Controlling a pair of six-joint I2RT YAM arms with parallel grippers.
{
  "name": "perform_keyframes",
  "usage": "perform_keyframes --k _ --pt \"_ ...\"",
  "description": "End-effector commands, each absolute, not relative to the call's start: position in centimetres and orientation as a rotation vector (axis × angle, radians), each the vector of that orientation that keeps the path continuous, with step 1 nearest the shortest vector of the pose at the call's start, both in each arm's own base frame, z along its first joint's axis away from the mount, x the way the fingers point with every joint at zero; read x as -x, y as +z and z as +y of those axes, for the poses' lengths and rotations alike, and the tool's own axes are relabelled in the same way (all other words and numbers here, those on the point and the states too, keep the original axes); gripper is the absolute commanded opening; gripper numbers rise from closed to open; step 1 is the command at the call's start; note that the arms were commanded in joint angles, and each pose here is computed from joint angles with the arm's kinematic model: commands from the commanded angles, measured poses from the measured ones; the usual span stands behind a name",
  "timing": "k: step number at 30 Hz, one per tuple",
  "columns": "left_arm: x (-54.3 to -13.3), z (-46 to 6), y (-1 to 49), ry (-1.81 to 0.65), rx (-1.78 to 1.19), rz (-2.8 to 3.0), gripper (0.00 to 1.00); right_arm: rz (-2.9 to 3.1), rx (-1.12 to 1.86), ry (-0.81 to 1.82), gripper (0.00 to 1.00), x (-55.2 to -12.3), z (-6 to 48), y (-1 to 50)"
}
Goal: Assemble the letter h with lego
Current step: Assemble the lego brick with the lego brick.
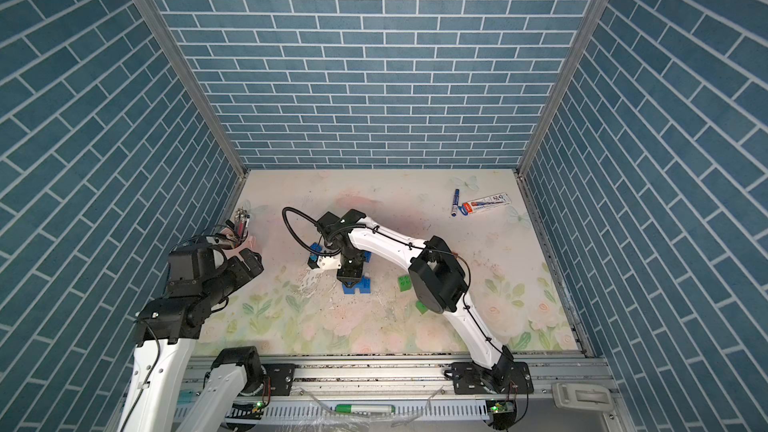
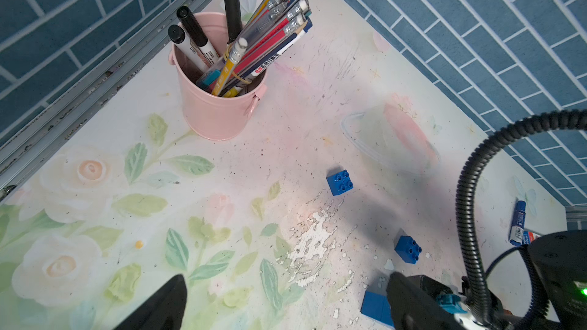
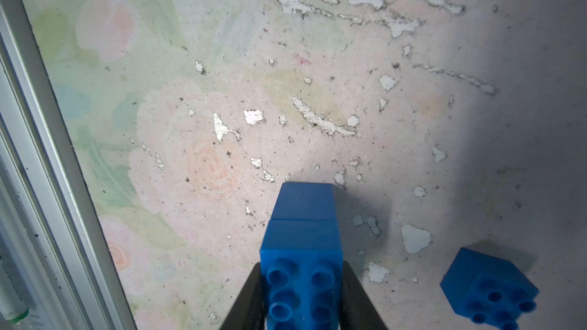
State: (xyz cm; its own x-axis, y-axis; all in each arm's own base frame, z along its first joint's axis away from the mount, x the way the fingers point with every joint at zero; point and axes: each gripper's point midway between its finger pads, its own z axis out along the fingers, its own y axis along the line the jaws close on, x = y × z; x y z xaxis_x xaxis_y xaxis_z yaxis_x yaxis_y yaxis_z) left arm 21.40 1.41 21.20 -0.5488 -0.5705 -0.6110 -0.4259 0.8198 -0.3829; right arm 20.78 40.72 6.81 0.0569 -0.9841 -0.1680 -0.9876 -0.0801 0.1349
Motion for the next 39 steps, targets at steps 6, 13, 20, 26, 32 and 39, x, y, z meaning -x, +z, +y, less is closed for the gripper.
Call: perform_keyframes --k 6,13,20,26,32,39 --pt "-21.5 1.5 21.0 -0.242 0.728 2.228 0.99 2.170 2.219 0.367 0.00 -19.9 40.6 6.2" --pt "-21.4 1.5 21.0 -0.241 0.726 2.228 0.99 2.203 2.187 0.346 0.00 -19.7 40.3 5.0" --pt "-21.5 1.5 21.0 -0.243 0.727 2.228 0.99 2.166 2.123 0.405 0.00 -19.1 40.9 5.8" --pt "-21.5 1.4 21.0 -0.248 0.723 2.229 0.99 2.225 2.130 0.392 0.00 -18.5 40.2 3.4" --pt "-21.5 1.4 20.9 -0.251 0.726 2.231 0.99 2.250 2.086 0.364 0.00 -18.7 39.7 2.3" --pt "-21.6 1.2 21.0 -0.262 0.720 2.230 0.99 2.279 2.098 0.335 0.00 -18.1 38.6 1.5"
